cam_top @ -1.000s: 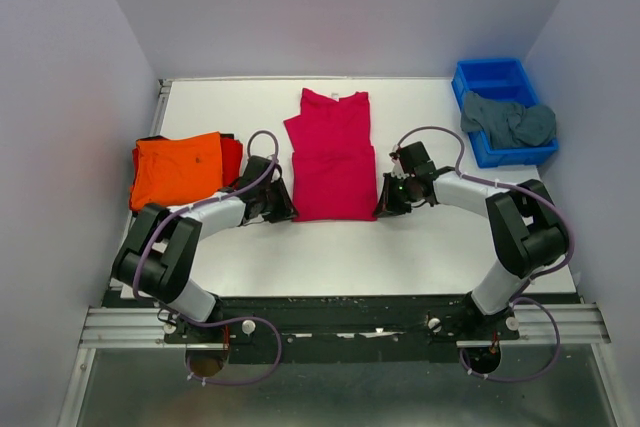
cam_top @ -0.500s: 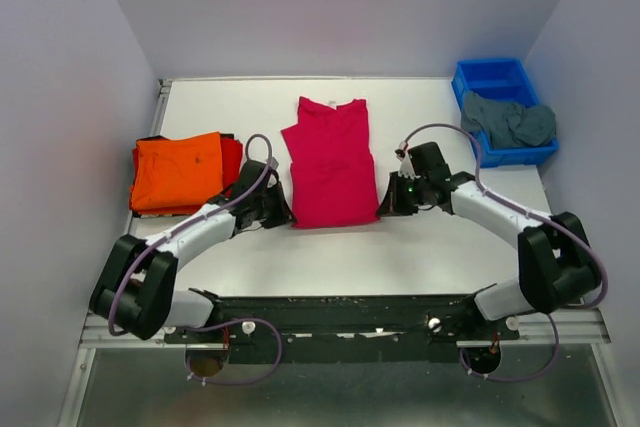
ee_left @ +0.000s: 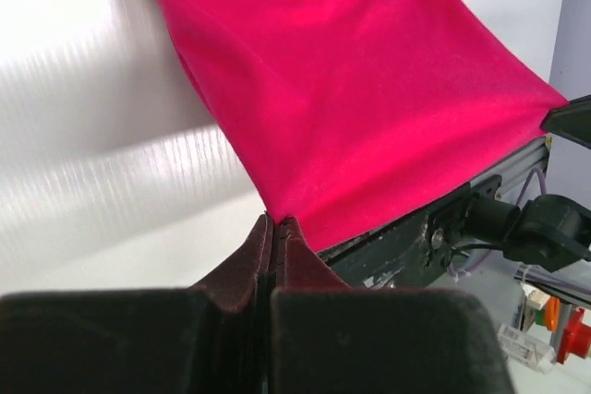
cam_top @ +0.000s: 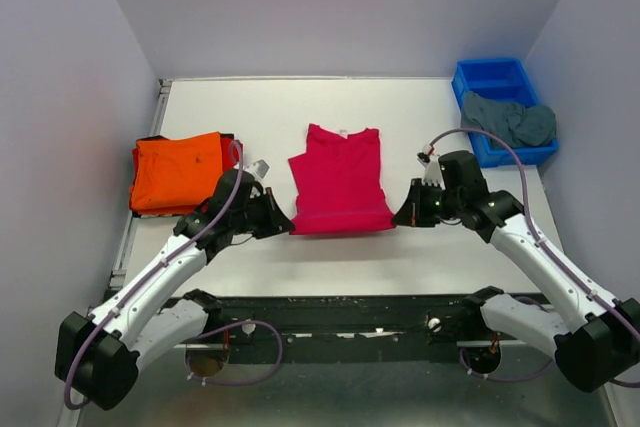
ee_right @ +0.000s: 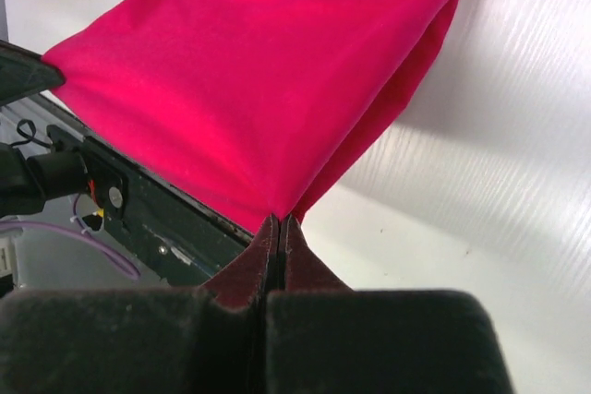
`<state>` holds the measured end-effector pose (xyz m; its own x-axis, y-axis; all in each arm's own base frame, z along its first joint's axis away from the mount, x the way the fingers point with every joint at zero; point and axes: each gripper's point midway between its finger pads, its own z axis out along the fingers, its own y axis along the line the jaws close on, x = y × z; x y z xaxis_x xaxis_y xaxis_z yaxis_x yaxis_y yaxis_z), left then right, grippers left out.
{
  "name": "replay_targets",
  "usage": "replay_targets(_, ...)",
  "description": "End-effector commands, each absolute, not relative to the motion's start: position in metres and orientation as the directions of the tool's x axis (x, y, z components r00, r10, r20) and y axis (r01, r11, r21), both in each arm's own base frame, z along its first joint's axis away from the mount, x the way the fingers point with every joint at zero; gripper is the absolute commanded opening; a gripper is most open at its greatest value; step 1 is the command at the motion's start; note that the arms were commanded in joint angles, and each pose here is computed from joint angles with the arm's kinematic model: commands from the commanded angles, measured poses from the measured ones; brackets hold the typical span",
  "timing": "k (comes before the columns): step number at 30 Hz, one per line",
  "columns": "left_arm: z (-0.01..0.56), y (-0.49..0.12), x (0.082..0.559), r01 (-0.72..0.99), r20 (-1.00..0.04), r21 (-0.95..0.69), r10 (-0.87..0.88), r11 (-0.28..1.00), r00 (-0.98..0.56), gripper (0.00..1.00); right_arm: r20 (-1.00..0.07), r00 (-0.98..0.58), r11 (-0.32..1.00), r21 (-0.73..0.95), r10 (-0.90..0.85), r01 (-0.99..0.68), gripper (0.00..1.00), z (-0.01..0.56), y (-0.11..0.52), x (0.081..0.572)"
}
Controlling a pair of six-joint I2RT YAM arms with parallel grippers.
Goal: Fold and stack the t-shirts
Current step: Grab one side of the 2/3 rectangular tshirt with both arms, then fold the long partially folded tshirt into a neat square
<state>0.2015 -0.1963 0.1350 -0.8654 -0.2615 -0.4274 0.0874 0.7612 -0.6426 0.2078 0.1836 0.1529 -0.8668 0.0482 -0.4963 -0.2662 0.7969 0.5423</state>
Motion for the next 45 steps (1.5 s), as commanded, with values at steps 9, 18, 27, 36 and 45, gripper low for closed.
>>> replay_targets(9,0.179,-0.209,0.262,0.087,-0.49,-0.672,-0.354,0.736,-0.797,0.0,-0.553,-0.826,0.872,0.453,0.111,-0.186,0.01,0.19,0.168,0.272)
replay_targets(18,0.186,-0.192,0.363,0.015,-0.553,-0.638,-0.445,0.77,-0.705,0.0,-0.534,-0.824,0.894,0.441,0.189,-0.081,0.01,0.192,0.152,0.367)
replay_targets(27,0.179,-0.203,0.456,-0.008,-0.56,-0.623,-0.452,0.782,-0.695,0.0,-0.477,-0.841,0.876,0.482,0.255,-0.007,0.01,0.17,0.146,0.449)
replay_targets(36,0.118,-0.229,0.564,-0.054,-0.481,-0.646,-0.462,0.761,-0.745,0.6,-0.388,-0.861,0.836,0.543,0.329,0.074,0.76,0.094,0.15,0.544)
replay_targets(45,0.113,-0.212,0.585,0.061,-0.549,-0.662,-0.428,0.747,-0.718,0.86,-0.444,-0.837,0.831,0.556,0.319,0.023,0.87,0.09,0.15,0.535)
